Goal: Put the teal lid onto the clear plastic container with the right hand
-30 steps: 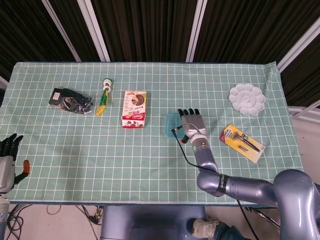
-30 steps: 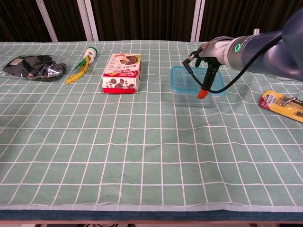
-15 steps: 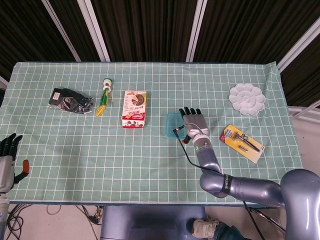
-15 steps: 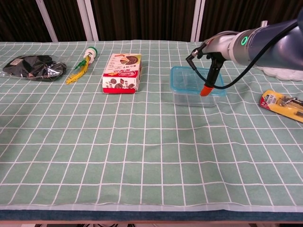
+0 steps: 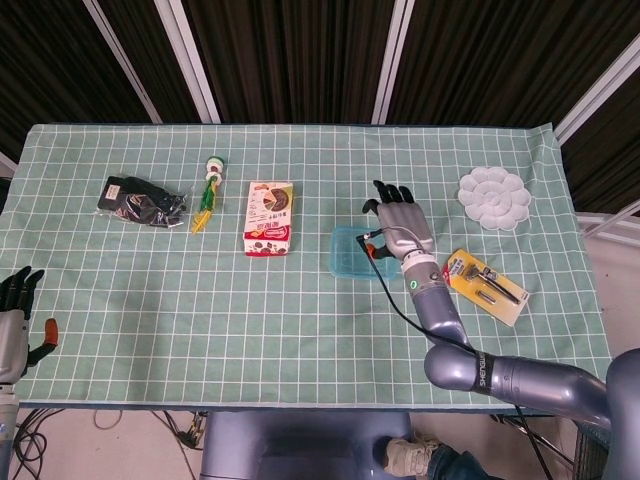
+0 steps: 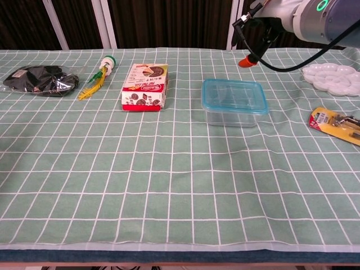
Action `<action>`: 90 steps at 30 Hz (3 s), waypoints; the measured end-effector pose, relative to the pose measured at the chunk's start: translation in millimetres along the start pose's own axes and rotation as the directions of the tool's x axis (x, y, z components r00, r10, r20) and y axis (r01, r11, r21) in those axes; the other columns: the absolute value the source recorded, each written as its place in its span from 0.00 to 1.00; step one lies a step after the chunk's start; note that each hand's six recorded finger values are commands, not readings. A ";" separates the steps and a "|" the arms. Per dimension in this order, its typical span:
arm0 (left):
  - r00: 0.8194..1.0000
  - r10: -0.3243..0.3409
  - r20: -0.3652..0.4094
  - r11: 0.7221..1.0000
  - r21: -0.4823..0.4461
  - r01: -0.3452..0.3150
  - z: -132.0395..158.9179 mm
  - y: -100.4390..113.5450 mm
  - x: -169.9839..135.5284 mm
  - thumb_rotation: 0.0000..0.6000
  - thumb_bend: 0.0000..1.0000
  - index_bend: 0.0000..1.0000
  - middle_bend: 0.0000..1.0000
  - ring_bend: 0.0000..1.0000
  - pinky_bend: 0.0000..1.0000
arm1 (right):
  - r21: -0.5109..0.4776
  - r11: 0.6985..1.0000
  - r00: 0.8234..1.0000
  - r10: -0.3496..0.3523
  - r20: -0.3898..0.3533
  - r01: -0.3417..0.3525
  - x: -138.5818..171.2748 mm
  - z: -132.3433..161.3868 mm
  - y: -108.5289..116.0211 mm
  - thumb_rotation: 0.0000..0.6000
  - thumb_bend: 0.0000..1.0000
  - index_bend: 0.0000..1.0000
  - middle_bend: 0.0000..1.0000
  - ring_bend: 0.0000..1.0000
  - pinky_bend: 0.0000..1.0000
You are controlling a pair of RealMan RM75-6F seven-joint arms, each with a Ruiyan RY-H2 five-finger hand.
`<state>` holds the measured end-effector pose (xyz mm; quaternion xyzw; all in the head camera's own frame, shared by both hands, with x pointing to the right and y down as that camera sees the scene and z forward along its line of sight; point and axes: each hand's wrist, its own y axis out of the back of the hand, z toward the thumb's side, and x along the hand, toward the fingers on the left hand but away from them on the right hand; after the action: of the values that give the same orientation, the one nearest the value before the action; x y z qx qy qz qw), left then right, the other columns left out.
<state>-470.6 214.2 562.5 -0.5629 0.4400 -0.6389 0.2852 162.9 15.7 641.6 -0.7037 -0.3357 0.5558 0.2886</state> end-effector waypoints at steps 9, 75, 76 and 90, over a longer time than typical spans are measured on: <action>1.000 -0.001 -0.016 1.000 -0.002 0.001 -1.9 0.8 3.0 1.00 0.54 0.08 0.00 0.00 0.00 | -0.010 1.000 1.000 -0.003 0.020 0.003 -16.4 -15.7 -14.7 1.00 0.39 0.49 0.04 0.00 0.00; 0.999 -0.008 -0.038 1.000 -0.002 0.008 -4.9 1.1 6.7 1.00 0.54 0.09 0.00 0.00 0.00 | -0.003 0.994 0.989 0.105 0.108 -0.106 -48.4 -51.0 -78.7 1.00 0.48 0.58 0.04 0.00 0.00; 0.999 -0.008 -0.038 1.000 -0.002 0.008 -4.9 1.1 6.6 1.00 0.54 0.09 0.00 0.00 0.00 | 0.000 0.994 0.988 0.109 0.106 -0.110 -48.0 -50.7 -79.6 1.00 0.48 0.58 0.04 0.00 0.00; 0.999 -0.006 -0.037 1.000 -0.005 0.005 -5.1 2.1 6.5 1.00 0.54 0.09 0.00 0.00 0.00 | 0.034 0.986 0.983 0.163 0.081 -0.166 -39.1 -40.4 -98.5 1.00 0.48 0.58 0.04 0.00 0.00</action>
<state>-477.2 208.8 563.8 -0.5528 0.4451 -0.6490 0.2740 181.3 43.3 750.1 -0.7007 -0.2760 0.6114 0.2428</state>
